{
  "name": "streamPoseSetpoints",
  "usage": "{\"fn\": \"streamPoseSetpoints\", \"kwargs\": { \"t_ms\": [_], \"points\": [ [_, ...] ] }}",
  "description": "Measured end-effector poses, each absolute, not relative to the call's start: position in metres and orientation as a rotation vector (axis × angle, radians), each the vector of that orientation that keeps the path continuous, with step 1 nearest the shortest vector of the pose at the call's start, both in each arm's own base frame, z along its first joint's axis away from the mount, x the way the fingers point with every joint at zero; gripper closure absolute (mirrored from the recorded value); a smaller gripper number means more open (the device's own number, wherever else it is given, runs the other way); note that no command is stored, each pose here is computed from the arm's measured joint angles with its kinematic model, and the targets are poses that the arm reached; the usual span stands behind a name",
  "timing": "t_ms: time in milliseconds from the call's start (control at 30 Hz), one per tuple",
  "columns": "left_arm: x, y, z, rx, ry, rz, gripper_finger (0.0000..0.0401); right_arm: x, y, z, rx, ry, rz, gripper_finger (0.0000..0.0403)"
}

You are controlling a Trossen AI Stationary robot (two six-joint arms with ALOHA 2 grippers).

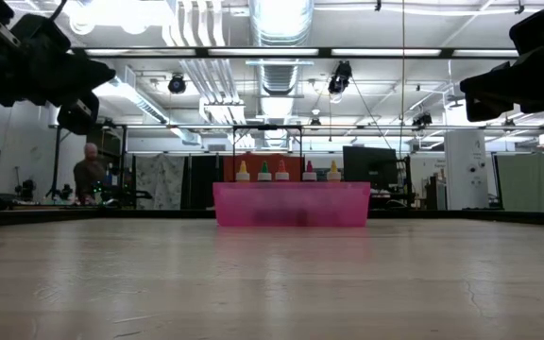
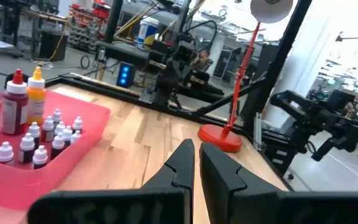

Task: Pick & Place food coloring
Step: Return to Home Position

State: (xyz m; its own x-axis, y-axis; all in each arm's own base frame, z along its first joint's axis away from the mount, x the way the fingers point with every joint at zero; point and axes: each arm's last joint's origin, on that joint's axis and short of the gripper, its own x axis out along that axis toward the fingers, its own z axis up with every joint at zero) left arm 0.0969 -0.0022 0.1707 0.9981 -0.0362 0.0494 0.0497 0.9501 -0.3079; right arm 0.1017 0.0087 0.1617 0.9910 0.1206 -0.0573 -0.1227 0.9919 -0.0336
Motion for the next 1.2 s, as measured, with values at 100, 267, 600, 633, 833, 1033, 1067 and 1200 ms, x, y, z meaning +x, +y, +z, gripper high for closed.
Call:
{"fn": "streamPoseSetpoints", "kwargs": {
  "t_ms": [100,267,600,633,833,1033,1067,1200],
  "points": [
    [0.097,-0.0018,0.1695,-0.303,-0.035,-0.028,0.0401,0.1017,0.0087,0.1617,-0.037,0.055,0.122,0.0394],
    [0.0971,-0.0016,0.1693,-0.236,-0.036,-0.019,0.0401,0.1017,0.0087,0.1617,-0.037,0.055,0.122,0.0394],
    [0.0971,-0.0016,0.1681,-0.207,-0.024,-0.018,0.0401,0.1017,0.0088,0.1617,-0.036,0.055,0.123,0.0394],
    [0.0971,-0.0016,0.168,-0.206,-0.023,-0.018,0.0401,0.1017,0.0088,0.1617,-0.035,0.055,0.123,0.0394],
    [0.0972,-0.0017,0.167,-0.2,-0.013,-0.02,0.0401,0.1017,0.0088,0.1617,-0.036,0.055,0.123,0.0394],
    [0.0972,-0.0017,0.1661,-0.178,-0.006,-0.019,0.0401,0.1017,0.0087,0.1617,-0.037,0.055,0.123,0.0394],
    [0.0972,-0.0017,0.1661,-0.178,-0.006,-0.019,0.0401,0.1017,0.0087,0.1617,-0.035,0.055,0.123,0.0394],
    [0.0973,-0.0017,0.1658,-0.186,-0.005,-0.019,0.0401,0.1017,0.0087,0.1617,-0.037,0.055,0.123,0.0394]
  ]
}}
